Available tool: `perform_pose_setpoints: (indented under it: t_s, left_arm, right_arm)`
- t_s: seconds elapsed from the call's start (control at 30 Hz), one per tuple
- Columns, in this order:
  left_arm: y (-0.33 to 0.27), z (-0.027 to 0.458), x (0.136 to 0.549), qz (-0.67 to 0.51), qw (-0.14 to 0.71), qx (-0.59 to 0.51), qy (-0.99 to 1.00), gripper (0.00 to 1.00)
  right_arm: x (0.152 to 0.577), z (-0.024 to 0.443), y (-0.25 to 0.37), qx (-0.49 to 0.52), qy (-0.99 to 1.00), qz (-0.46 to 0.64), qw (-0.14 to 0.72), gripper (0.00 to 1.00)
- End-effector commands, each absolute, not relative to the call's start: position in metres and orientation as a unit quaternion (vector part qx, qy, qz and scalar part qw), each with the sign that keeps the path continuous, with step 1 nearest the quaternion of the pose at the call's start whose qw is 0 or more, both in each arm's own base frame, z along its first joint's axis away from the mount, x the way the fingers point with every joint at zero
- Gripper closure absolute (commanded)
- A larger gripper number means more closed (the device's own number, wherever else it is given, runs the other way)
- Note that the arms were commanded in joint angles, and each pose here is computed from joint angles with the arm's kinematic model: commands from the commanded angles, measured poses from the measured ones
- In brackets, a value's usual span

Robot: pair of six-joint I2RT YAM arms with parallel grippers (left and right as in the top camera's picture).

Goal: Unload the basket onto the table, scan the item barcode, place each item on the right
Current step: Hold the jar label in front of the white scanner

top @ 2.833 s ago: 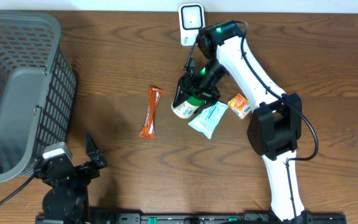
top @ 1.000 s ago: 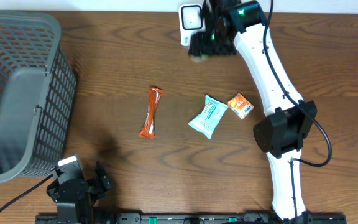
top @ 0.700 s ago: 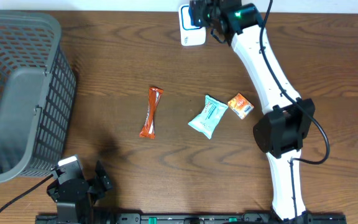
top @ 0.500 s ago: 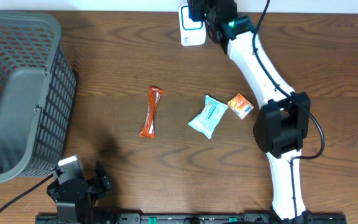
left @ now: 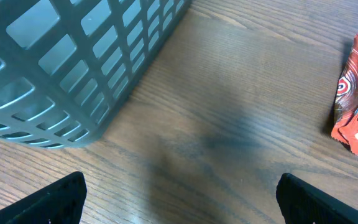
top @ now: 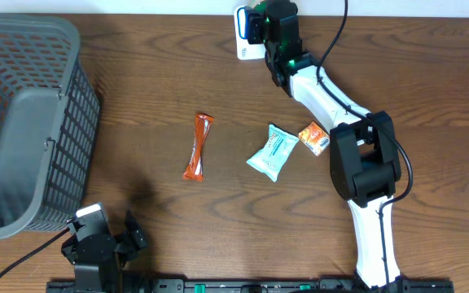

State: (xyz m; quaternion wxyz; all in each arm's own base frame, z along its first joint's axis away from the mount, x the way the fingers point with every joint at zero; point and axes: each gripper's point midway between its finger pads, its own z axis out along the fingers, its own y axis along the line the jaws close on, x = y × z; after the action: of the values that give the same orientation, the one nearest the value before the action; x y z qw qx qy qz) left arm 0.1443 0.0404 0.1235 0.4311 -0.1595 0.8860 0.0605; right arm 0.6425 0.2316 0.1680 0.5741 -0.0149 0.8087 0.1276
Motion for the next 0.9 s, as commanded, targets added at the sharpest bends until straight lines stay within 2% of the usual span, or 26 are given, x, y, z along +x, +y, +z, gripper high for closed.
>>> perform_pose_setpoints:
  t_s: [0.0,0.17,0.33,0.5,0.57,0.7,0.73,0.87]
  left_arm:
    - [0.042,0.122,0.144,0.062,0.430,-0.166,0.885,0.02]
    - [0.042,0.122,0.144,0.062,0.430,-0.166,0.885,0.02]
    - [0.042,0.122,0.144,0.062,0.430,-0.166,0.885,0.02]
    - [0.042,0.122,0.144,0.062,0.430,-0.166,0.885,0.02]
    - [0.042,0.122,0.144,0.062,0.430,-0.166,0.885,0.02]
    - [0.042,0.122,0.144,0.062,0.430,-0.166,0.885,0.02]
    - [0.042,0.122,0.144,0.062,0.430,-0.166,0.885,0.02]
    - [0.042,0.122,0.144,0.062,0.430,-0.166,0.885,0.02]
  right_arm:
    - [0.644,0.187,0.230,-0.007,0.795,0.126,0.593,0.39]
    - [0.642,0.207,0.229,-0.041,0.786,0.102,0.608,0.37]
    - [0.620,0.228,0.208,-0.042,0.817,0.071,0.570,0.39]
    - [0.584,0.249,0.135,0.010,0.857,-0.039,0.514,0.38]
    - [0.561,0.248,0.083,0.039,0.877,-0.102,0.467,0.38]
    - [0.523,0.223,0.005,0.082,0.915,-0.154,0.364,0.39]
    - [0.502,0.207,-0.038,0.130,0.926,-0.167,0.311,0.38]
    - [0.468,0.186,-0.121,0.228,0.927,-0.169,0.245,0.38]
